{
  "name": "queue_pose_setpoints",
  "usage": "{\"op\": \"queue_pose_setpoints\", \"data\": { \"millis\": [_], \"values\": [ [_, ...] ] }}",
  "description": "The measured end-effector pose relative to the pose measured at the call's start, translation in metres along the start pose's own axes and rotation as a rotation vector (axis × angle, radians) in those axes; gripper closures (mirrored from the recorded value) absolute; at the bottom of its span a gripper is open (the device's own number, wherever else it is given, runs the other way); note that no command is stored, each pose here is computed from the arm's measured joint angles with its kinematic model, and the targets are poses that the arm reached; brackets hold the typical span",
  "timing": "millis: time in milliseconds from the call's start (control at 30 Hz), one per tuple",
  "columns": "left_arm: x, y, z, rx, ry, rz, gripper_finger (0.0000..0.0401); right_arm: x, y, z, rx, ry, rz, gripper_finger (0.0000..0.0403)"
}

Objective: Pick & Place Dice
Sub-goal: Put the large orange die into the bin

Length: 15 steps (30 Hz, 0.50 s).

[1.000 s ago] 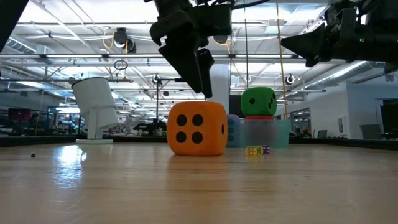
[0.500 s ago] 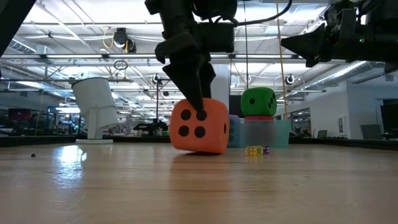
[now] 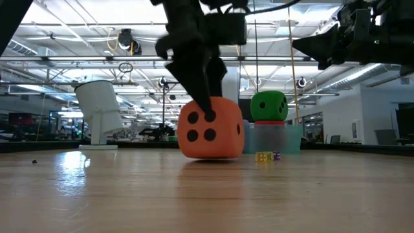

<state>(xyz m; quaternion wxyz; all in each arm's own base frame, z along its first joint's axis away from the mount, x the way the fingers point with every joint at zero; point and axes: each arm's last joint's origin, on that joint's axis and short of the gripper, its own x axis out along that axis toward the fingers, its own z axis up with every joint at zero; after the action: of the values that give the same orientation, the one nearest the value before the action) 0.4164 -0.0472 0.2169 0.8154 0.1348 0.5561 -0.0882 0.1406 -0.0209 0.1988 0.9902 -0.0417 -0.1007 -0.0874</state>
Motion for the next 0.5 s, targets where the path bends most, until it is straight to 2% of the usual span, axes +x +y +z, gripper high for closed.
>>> {"op": "queue_pose_setpoints", "data": {
  "millis": [233, 500],
  "values": [
    [-0.020, 0.001, 0.010, 0.023, -0.024, -0.021, 0.0002, 0.000, 0.000, 0.000, 0.008, 0.001, 0.000, 0.0397],
    [-0.020, 0.015, 0.003, -0.088, 0.011, -0.092, 0.0002, 0.000, 0.000, 0.000, 0.008, 0.001, 0.000, 0.0397]
  ]
}}
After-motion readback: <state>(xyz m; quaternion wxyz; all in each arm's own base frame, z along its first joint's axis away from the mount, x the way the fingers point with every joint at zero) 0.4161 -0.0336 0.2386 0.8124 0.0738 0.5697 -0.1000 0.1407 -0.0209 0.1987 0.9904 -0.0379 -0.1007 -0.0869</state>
